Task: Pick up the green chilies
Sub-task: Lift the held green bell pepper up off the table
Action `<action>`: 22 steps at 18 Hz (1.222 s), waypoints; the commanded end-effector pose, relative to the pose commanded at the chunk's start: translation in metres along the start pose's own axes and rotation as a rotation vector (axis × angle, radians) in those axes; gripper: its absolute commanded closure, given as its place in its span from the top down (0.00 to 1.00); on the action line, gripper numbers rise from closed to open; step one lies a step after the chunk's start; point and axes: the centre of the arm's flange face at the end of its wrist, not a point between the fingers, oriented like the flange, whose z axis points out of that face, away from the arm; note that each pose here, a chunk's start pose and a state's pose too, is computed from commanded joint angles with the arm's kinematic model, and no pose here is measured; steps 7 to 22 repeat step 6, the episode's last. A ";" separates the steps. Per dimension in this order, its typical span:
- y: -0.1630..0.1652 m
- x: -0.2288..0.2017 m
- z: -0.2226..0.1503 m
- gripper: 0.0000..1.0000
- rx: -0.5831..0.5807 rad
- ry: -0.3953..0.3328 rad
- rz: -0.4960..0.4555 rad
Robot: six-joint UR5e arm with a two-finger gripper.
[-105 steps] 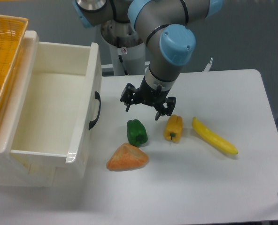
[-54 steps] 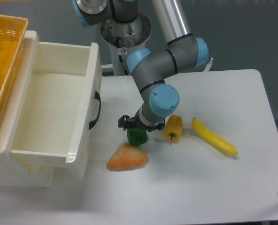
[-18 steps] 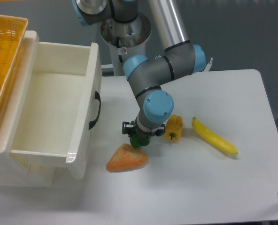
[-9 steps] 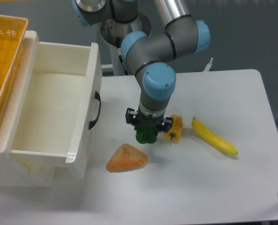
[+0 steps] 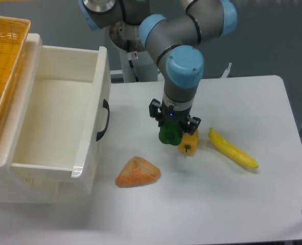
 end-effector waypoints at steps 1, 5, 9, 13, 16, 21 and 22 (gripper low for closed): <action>-0.001 0.001 0.001 0.34 0.000 0.002 0.001; 0.003 0.001 -0.004 0.34 0.005 -0.005 -0.004; 0.004 0.000 -0.005 0.34 0.003 -0.005 -0.006; 0.004 0.000 -0.005 0.34 0.003 -0.005 -0.006; 0.004 0.000 -0.005 0.34 0.003 -0.005 -0.006; 0.004 0.000 -0.005 0.34 0.003 -0.005 -0.006; 0.004 0.000 -0.005 0.34 0.003 -0.005 -0.006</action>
